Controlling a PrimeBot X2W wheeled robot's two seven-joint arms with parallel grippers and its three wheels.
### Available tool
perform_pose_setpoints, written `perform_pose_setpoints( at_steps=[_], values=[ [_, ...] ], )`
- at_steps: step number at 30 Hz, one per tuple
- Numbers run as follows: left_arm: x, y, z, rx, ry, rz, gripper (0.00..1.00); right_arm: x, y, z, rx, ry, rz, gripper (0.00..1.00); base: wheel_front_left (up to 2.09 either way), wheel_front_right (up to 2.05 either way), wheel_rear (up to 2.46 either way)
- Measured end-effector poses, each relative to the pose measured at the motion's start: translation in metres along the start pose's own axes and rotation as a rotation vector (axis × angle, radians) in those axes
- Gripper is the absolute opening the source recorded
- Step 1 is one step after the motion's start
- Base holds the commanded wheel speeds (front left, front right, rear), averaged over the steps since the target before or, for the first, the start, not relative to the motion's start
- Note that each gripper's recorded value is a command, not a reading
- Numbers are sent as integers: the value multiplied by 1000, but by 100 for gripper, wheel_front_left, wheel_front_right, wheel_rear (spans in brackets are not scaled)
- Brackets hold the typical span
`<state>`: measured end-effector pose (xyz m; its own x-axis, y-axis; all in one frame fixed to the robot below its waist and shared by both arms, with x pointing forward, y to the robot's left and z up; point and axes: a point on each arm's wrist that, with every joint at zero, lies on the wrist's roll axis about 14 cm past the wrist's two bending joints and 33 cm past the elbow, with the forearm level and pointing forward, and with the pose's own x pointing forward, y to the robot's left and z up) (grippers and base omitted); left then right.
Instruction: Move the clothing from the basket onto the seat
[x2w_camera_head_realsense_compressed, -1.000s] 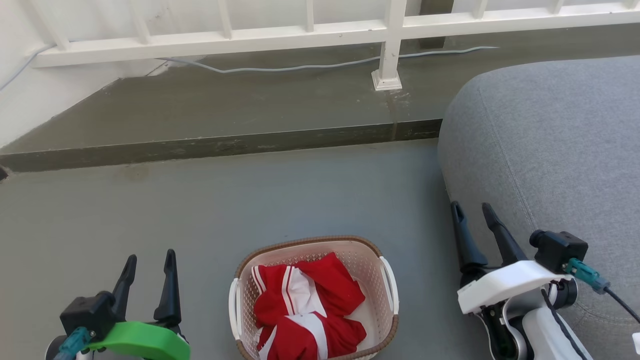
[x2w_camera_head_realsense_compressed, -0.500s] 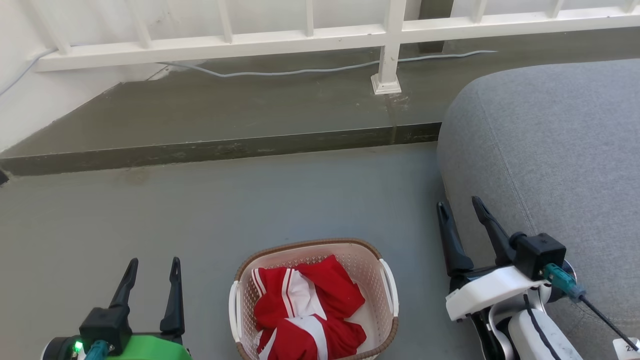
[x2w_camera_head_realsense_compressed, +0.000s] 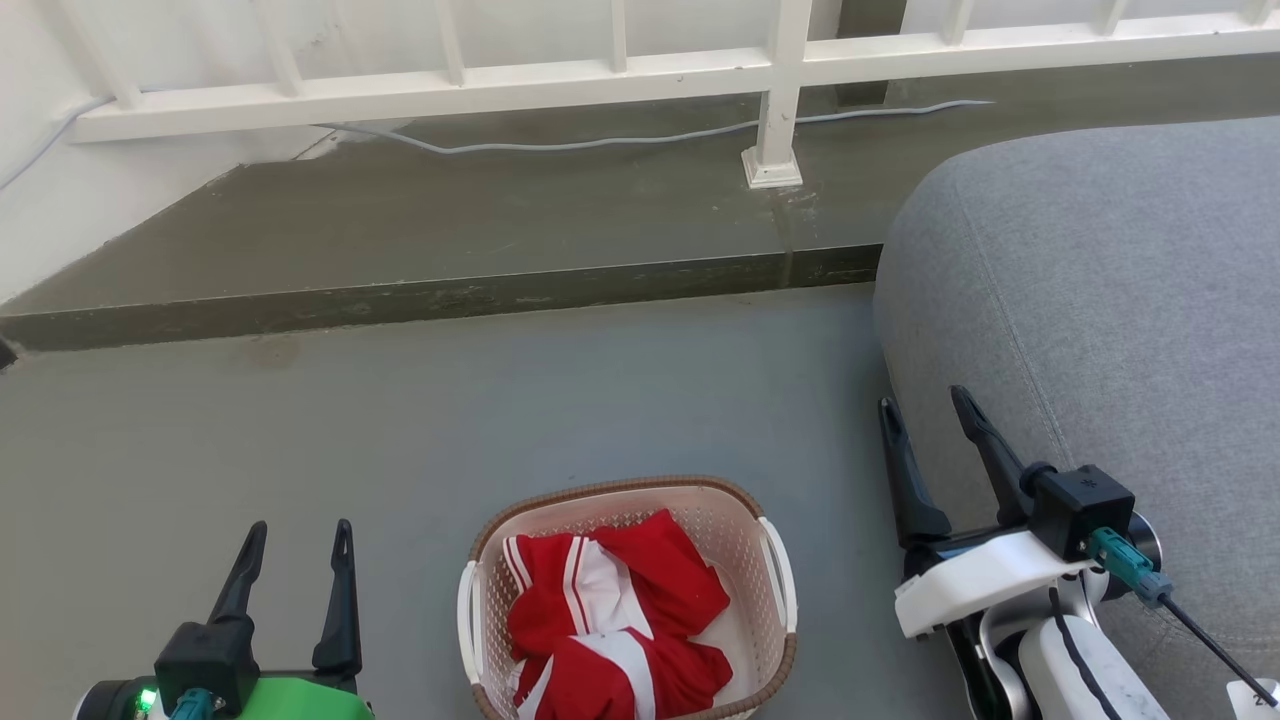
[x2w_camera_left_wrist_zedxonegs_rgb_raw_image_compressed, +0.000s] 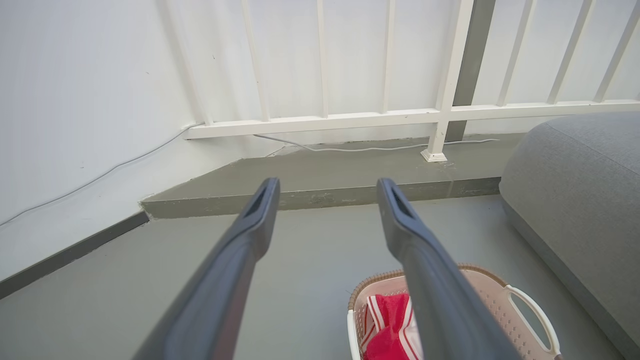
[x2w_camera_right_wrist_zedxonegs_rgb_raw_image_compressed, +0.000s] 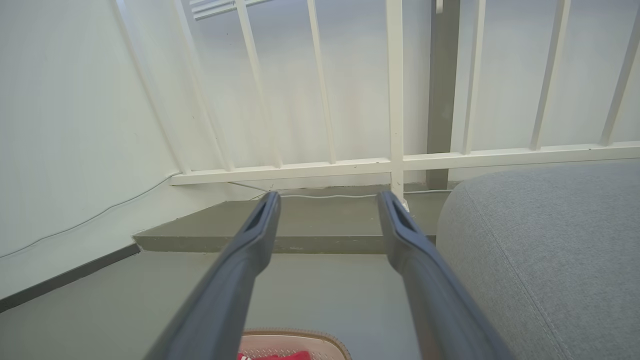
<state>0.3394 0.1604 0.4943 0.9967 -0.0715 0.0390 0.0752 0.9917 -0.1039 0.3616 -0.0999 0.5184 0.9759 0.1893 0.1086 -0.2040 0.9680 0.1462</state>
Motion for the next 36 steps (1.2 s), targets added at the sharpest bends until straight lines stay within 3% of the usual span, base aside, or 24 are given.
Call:
perform_pose_setpoints(
  at_steps=[24, 36],
  values=[
    [8, 6, -10, -3, 32, 11, 100, 7, -7, -8, 12, 19, -18, 100, 0, 0, 0],
    [38, 0, -48, 0, 136, -32, 100, 35, -40, -15, -6, 20, -112, 100, 0, 0, 0]
  ],
)
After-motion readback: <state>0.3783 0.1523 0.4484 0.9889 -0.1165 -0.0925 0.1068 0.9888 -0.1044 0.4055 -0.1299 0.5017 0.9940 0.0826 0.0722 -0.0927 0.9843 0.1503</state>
